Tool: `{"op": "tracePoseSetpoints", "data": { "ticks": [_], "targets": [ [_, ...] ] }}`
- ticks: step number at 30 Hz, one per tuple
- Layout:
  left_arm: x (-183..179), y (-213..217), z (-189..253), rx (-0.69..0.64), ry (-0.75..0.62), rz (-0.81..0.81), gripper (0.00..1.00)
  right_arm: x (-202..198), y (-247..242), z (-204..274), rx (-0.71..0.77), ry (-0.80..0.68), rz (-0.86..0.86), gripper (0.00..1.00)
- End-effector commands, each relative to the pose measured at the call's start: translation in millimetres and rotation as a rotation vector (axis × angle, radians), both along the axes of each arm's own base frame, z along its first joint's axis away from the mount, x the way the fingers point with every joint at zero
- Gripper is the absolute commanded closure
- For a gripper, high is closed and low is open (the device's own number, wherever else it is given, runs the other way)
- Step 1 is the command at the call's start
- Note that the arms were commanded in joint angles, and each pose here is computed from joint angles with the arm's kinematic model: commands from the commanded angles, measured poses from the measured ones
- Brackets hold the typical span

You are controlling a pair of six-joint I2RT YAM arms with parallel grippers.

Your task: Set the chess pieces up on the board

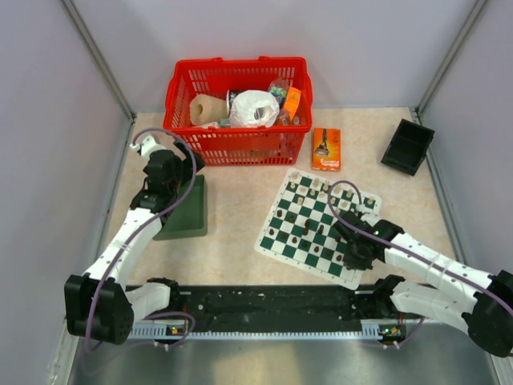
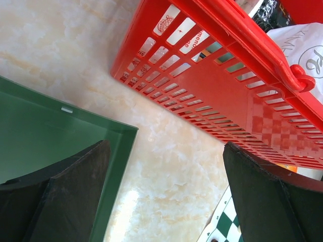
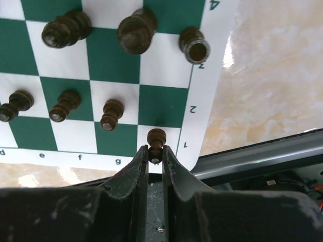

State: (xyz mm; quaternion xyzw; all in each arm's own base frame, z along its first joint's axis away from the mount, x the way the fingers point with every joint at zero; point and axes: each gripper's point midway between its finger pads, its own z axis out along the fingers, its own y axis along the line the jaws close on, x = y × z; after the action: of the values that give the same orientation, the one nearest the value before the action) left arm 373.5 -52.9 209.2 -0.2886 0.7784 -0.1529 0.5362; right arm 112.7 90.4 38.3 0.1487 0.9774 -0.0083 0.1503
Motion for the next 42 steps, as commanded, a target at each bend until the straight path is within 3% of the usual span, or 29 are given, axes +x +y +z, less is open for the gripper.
{"op": "tracePoseSetpoints", "data": {
  "ticks": [1,11,42],
  "targets": [
    [8,-2,7,-0.012,-0.044,-0.007,0.01,13,-11,16,-0.035,-0.082,-0.108,0.93],
    [9,-2,13,-0.01,-0.055,-0.01,0.01,31,-6,12,-0.038,-0.139,-0.141,0.92],
    [9,0,9,-0.005,-0.045,-0.005,0.01,30,-12,12,-0.077,-0.117,-0.133,0.91]
  ]
}}
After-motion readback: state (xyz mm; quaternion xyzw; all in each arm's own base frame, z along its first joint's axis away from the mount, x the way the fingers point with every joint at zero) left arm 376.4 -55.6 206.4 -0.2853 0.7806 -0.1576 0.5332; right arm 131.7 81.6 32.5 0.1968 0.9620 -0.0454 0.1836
